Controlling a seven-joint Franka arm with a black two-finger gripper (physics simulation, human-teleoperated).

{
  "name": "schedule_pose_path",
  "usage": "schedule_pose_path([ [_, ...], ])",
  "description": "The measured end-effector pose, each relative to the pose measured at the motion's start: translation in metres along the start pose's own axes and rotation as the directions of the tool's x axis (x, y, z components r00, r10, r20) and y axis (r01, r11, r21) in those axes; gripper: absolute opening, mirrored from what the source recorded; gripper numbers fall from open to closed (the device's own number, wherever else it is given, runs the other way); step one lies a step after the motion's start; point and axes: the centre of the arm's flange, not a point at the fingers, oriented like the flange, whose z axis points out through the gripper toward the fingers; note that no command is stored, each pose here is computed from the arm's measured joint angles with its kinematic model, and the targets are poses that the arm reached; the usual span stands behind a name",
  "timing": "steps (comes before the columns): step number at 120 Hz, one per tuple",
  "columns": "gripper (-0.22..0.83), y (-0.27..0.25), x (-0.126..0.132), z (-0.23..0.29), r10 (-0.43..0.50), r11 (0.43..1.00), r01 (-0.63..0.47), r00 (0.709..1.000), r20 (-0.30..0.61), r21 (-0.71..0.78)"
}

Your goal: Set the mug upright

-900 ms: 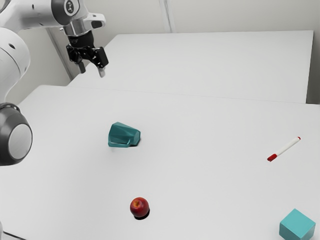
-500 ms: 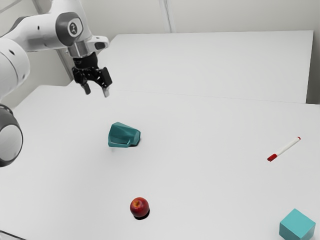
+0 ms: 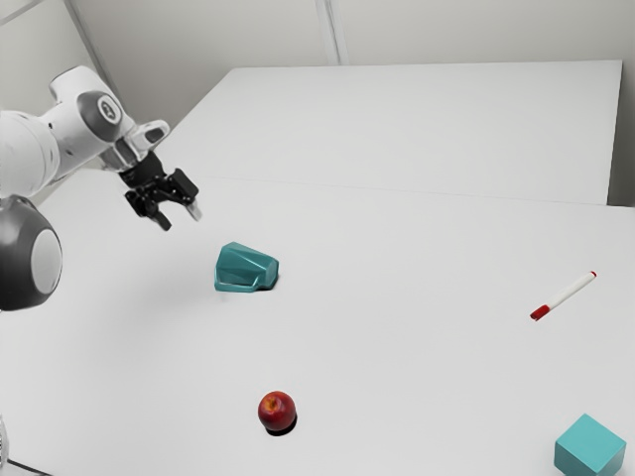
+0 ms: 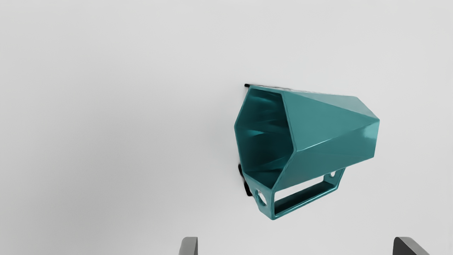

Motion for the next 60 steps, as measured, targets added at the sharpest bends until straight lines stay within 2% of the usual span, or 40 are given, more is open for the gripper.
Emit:
schedule_pose_path([
  [26,0.61,-0.026,0.029,0.029,0.004,0.996,-0.011,0.996,-0.086,-0.09],
  [60,0.61,-0.039,0.032,0.062,0.009,0.978,-0.032,0.993,-0.115,-0.208],
])
